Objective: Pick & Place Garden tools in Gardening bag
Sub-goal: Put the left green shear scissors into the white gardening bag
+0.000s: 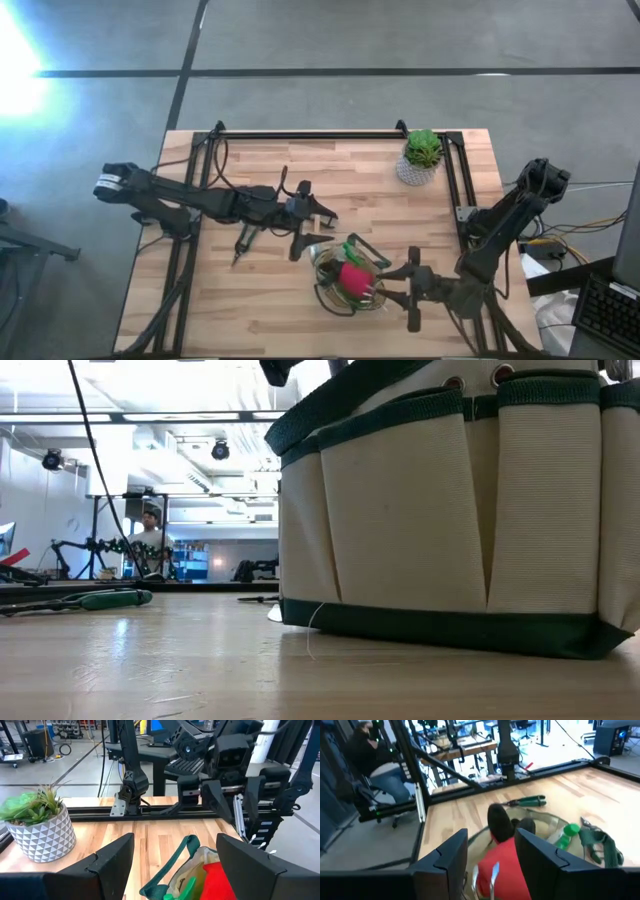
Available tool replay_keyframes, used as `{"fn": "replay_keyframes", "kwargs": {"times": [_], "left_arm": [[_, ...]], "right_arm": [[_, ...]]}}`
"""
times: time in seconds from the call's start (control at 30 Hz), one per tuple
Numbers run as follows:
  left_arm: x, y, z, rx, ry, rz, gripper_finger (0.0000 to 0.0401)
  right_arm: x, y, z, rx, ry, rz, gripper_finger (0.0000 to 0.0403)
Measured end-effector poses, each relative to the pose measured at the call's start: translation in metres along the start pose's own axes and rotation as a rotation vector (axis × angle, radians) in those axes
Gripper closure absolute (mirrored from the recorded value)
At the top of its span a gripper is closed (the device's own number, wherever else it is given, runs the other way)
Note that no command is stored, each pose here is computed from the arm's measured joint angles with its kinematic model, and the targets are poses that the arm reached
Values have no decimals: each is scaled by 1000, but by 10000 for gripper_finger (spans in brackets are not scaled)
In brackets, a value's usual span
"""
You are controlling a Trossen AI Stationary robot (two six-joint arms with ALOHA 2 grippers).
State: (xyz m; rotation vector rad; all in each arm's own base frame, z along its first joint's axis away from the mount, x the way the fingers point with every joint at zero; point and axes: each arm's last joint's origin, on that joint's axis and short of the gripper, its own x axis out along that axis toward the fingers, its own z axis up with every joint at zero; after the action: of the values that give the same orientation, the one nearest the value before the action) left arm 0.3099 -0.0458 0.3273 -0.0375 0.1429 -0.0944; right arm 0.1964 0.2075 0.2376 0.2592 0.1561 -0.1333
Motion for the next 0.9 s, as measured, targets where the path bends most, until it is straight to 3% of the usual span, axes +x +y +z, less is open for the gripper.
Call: {"fn": "replay_keyframes", "kwargs": {"times": [0.13,0.3,0.47,0.63,0.77,0.9], "left_arm": [[-9,0,1,-2,44,3,117],[-33,3,-5,-60,215,56,117],[-62,6,-13,-190,403,131,117],[-84,11,-31,-404,593,381,117],[-96,16,-46,-479,729,595,117],[-96,17,-60,-567,805,720,117]], "right_arm": [[-3,-2,2,-14,5,0,258],[-9,-6,15,-13,-12,-1,273],[-14,-12,21,-6,-2,-9,296],[-14,-14,24,3,-7,-11,315],[-14,-15,25,3,-9,-15,326],[-13,-15,25,5,-11,-17,332]]}}
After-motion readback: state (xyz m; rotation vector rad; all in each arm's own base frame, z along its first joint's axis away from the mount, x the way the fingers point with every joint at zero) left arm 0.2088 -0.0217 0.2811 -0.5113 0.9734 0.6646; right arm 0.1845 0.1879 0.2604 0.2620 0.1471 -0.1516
